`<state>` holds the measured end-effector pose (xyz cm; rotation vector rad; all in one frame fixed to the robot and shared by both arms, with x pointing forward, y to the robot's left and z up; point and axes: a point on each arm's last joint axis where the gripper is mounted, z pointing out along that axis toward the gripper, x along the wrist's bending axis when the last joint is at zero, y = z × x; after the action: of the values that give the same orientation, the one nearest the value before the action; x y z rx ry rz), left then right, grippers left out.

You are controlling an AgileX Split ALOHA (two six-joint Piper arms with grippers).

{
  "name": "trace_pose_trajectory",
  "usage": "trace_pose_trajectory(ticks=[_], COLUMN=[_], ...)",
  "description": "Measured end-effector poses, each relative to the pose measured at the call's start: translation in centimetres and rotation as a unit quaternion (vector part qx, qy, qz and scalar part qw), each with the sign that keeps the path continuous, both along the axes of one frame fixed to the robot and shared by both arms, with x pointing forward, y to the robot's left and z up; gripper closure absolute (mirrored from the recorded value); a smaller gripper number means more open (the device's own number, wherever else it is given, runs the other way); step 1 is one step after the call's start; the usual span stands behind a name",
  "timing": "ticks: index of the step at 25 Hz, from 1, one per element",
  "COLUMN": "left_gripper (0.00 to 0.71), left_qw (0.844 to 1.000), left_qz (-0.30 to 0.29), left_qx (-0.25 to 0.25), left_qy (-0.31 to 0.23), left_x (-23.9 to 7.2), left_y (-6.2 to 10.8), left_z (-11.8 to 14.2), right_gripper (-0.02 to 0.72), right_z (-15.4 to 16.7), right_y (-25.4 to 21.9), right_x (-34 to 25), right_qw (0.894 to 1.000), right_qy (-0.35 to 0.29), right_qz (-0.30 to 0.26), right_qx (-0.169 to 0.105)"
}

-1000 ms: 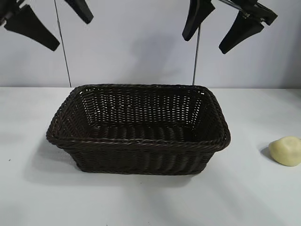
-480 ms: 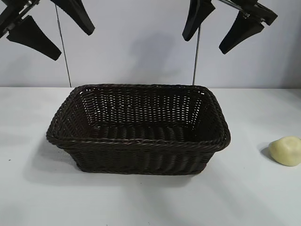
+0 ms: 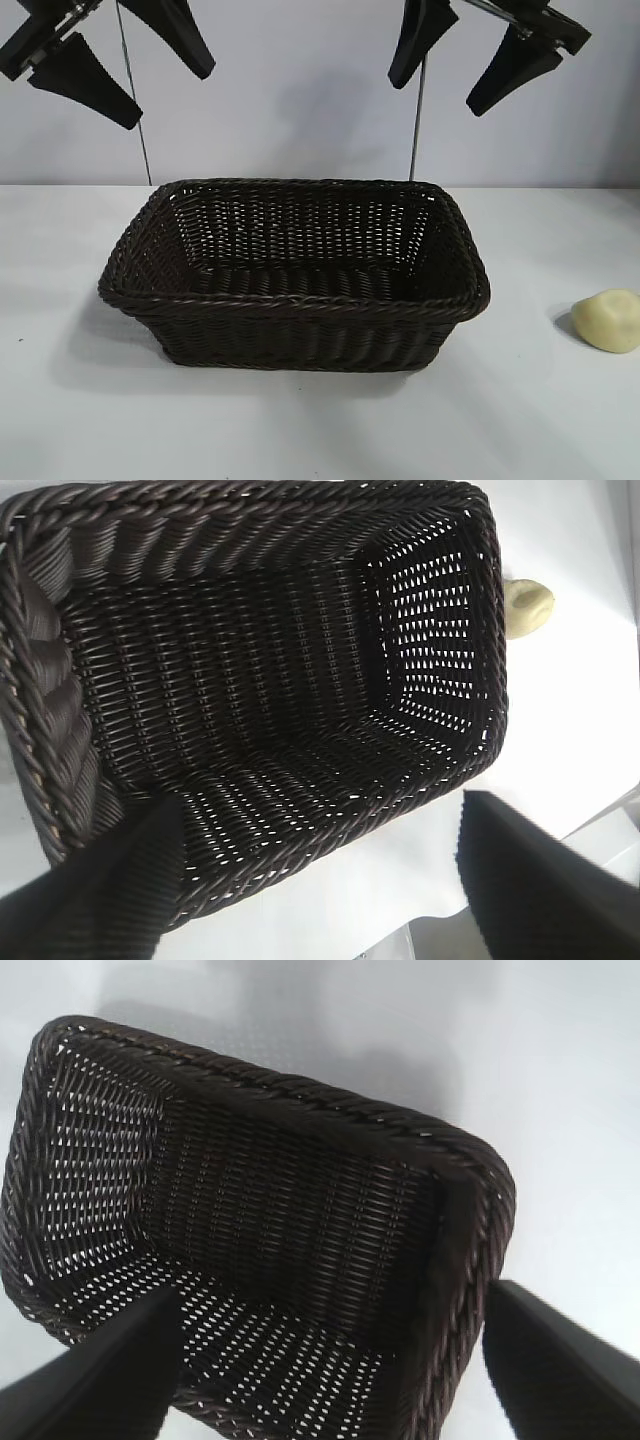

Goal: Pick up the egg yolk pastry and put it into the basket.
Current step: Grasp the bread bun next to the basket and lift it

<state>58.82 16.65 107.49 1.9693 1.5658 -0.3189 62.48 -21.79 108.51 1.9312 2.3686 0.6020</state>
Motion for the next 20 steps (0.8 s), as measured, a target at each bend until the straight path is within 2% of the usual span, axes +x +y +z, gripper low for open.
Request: trace_pose_trajectory(ticks=[8,14,16,20], left_gripper=[0.16,0.16,0.16,0.16], left_qw=[1.0,1.0,1.0,1.0], left_qz=[0.0,0.0,0.0,0.0], left_qx=[0.0,0.0,0.0,0.0], left_qy=[-0.001,-0.001,-0.001,-0.001], left_x=[0.0,0.0,0.0,0.0], left_y=[0.0,0.0,0.0,0.0], left_z=[0.0,0.0,0.0,0.0], right_gripper=[0.134,0.134,0.134,0.134], right_z=[0.5,-0.3,-0.9,-1.7], right_y=[-6.3,-7.1,-7.2,-7.8], right_x=[0.4,-2.3,-3.5,-5.0], right_qw=[0.997,0.996,0.995,0.993], right_qy=[-0.003,0.026,0.04,0.058], right_qz=[-0.077,-0.087,-0.086,-0.084], right_qx=[-0.009,-0.016,-0.024,-0.061])
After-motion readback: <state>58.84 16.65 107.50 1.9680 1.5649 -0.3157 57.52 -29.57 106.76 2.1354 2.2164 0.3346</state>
